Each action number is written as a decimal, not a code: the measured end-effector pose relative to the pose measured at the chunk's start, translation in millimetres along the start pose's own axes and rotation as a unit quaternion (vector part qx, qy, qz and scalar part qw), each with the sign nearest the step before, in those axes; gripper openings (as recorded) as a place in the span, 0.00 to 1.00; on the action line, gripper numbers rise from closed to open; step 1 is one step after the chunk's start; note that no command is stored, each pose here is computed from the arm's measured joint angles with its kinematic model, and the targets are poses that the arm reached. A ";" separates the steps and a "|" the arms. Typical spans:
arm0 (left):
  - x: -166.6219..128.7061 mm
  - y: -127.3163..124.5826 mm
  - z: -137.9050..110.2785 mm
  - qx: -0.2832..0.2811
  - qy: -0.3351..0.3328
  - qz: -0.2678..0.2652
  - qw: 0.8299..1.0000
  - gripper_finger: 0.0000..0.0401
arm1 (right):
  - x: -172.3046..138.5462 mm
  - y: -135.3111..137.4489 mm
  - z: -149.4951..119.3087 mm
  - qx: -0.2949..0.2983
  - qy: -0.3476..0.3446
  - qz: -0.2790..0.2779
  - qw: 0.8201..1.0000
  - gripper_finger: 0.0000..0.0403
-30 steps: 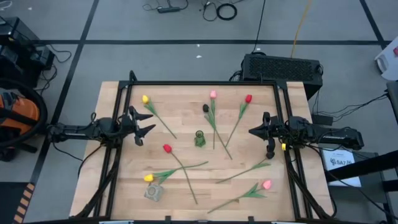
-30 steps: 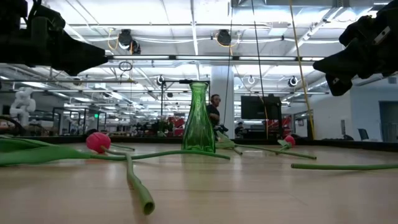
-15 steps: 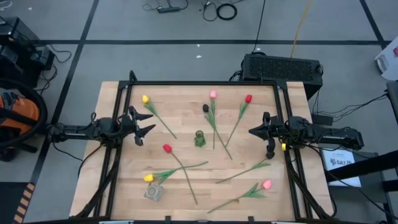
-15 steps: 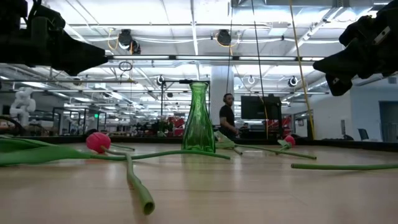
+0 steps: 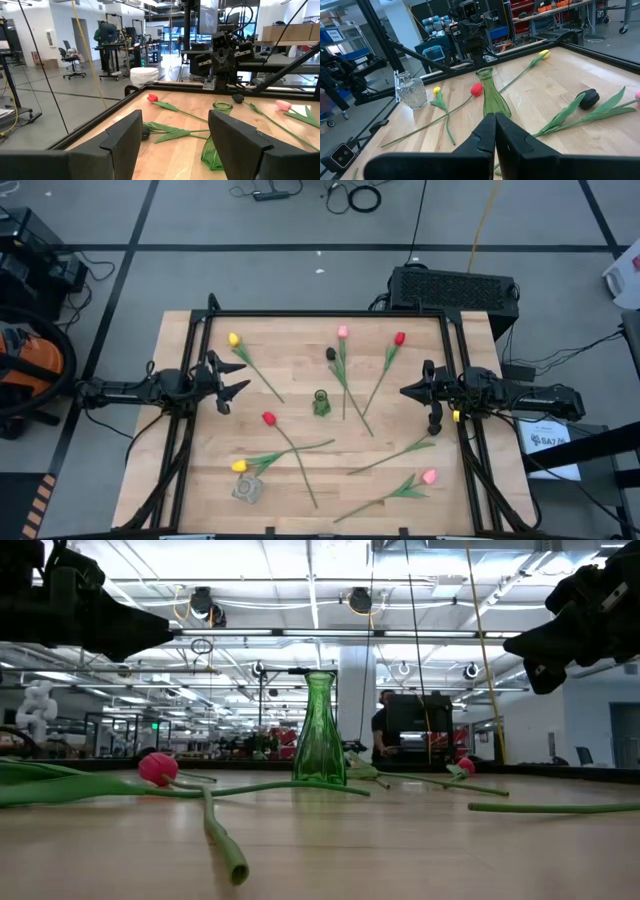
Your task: Sort flowers into vase by color
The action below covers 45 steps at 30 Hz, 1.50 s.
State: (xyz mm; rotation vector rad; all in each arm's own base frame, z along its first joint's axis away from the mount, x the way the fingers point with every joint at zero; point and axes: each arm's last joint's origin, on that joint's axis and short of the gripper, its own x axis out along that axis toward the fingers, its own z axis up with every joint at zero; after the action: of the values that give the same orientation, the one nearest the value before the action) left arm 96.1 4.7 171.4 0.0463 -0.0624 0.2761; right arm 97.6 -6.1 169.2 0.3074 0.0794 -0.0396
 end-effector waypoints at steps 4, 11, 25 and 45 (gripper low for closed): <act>0.0 0.0 0.1 0.000 0.000 0.000 1.000 0.59 | 0.0 0.0 0.0 0.000 0.000 0.000 1.000 0.01; 0.0 -0.2 1.4 -0.003 -0.007 -0.003 1.000 0.59 | 0.0 0.0 0.0 0.000 0.000 0.000 1.000 0.01; -3.4 4.4 27.5 -0.247 -0.122 0.012 0.961 0.59 | 0.0 0.0 -0.1 0.000 0.000 0.000 1.000 0.01; 40.1 3.1 59.5 -0.316 0.177 0.211 0.908 0.59 | 0.0 0.0 -0.1 0.000 0.000 0.000 1.000 0.01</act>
State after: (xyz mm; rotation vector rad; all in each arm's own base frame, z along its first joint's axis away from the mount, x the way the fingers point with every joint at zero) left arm 130.5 15.4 233.6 -0.6717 0.2063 0.6834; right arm 97.6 -6.1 169.1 0.3075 0.0798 -0.0398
